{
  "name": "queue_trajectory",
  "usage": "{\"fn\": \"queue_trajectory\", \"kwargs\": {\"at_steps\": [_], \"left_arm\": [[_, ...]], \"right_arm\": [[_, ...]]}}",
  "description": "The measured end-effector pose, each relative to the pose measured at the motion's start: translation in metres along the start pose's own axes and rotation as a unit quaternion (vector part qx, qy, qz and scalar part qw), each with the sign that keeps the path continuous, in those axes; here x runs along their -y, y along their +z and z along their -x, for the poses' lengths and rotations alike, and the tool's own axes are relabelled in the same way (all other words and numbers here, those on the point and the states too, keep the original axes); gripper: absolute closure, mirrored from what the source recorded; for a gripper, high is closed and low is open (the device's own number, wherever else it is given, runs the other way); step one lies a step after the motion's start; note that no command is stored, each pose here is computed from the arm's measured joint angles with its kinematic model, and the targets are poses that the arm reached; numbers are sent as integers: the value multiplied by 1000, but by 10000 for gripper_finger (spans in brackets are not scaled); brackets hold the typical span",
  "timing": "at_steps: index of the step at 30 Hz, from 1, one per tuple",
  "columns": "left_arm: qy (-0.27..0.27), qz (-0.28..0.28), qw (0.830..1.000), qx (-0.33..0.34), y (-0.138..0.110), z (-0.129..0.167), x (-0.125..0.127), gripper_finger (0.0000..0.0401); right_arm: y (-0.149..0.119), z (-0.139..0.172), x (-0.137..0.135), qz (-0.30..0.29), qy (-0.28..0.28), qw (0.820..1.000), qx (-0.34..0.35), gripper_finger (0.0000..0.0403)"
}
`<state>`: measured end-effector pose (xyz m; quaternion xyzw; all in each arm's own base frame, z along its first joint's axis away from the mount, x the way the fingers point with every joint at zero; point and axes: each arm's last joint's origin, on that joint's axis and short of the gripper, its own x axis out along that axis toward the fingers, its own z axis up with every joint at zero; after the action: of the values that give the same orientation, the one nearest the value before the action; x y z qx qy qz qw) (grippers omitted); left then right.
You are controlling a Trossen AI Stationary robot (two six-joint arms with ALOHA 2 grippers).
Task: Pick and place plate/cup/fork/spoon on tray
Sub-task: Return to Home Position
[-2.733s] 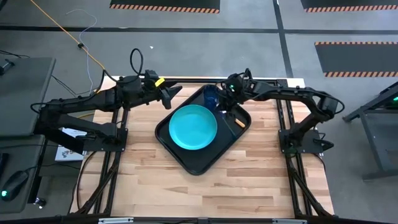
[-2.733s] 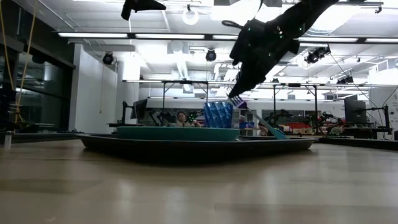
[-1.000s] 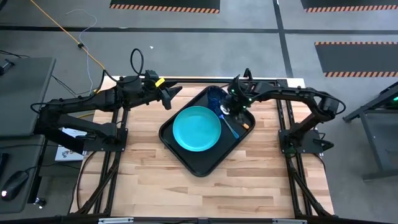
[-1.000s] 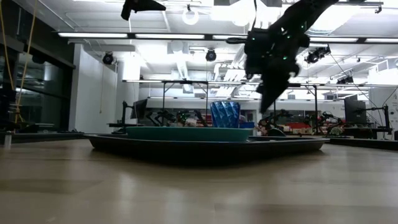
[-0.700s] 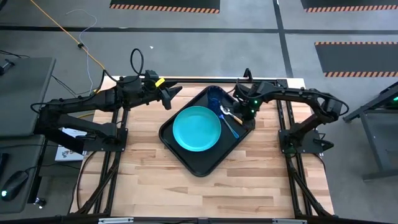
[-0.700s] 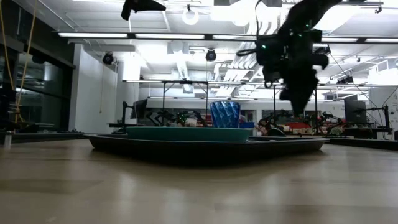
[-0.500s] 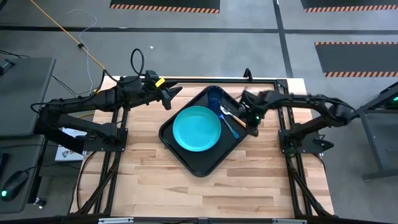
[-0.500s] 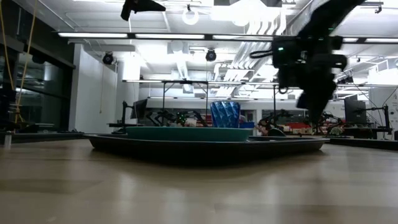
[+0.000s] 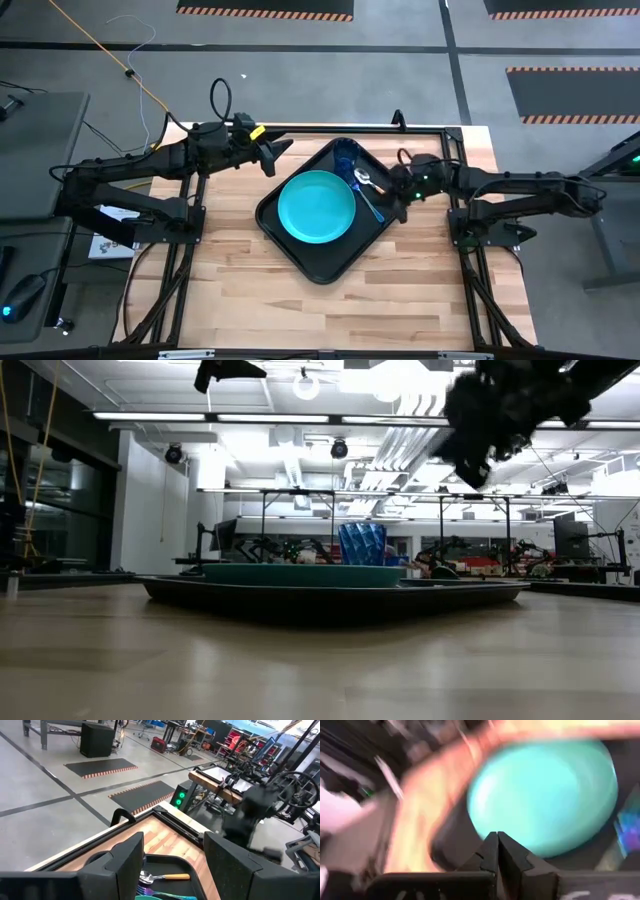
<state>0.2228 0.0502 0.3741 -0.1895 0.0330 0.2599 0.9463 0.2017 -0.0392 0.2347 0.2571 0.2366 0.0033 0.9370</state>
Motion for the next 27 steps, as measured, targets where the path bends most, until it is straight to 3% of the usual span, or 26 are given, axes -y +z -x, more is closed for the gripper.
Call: {"fn": "queue_trajectory", "kwargs": {"at_steps": [8,16,27], "left_arm": [[-4,0,1000,-2,0,0,0,206],[-14,0,1000,-6,0,0,1,206],[-14,0,1000,-6,0,0,1,206]], "right_arm": [[38,0,-16,17,83,982,170,403],[59,7,-27,52,88,976,195,403],[59,7,-27,50,87,976,192,403]]}}
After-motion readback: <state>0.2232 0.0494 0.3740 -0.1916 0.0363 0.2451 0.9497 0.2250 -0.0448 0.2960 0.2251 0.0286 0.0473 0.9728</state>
